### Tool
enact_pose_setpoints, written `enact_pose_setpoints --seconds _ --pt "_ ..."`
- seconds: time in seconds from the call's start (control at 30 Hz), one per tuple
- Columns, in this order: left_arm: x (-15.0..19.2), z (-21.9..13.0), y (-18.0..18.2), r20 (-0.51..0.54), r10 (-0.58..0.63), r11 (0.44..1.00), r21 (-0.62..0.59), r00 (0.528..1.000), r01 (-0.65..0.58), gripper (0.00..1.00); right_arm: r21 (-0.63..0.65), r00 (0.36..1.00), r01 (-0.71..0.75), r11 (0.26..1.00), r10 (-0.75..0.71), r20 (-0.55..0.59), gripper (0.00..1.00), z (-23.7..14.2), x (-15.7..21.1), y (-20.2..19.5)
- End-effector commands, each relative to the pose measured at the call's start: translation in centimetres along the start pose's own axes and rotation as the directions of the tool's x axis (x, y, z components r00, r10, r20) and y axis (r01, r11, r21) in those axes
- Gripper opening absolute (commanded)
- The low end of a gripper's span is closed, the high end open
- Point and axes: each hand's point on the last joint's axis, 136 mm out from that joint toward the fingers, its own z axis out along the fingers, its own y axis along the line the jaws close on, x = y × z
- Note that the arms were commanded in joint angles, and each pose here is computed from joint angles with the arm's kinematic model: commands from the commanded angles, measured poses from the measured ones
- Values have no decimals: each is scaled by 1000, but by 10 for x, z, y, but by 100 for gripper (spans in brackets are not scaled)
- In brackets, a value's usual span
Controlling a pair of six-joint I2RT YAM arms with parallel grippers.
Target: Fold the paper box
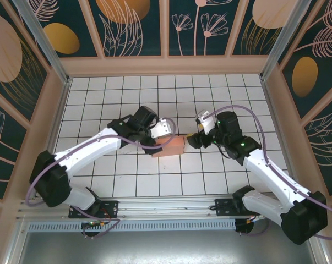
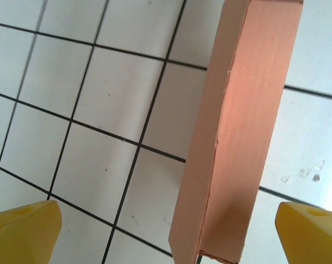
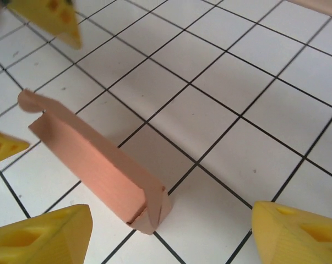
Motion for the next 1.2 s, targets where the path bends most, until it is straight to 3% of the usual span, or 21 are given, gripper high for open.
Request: enact_pose_setpoints --seconds 0.0,0.33,0.47,0.6,0.73,0.9,1.17 --pt "-17 -9 10 173 -97 995 -21 980 102 99 -33 995 -70 997 72 67 76 -5 -13 0" --pt "23 16 -6 199 -94 996 18 975 93 97 -101 994 -98 990 103 45 73 0 -6 13" --pt "17 27 -16 246 -59 996 81 968 40 81 -114 994 -108 988 108 -8 70 8 1 16" --pt "24 38 -23 225 -51 993 115 973 26 75 -99 994 -98 990 92 -59 68 10 5 14" --pt "31 50 -31 188 -56 986 162 981 26 73 -97 990 -100 990 89 -113 56 15 10 14" --pt "36 58 -35 166 -64 983 183 984 33 62 -67 982 -55 996 42 -182 35 23 18 14" --pt "36 61 -36 162 -70 980 197 984 37 47 -50 975 -7 999 -5 -222 32 39 23 11"
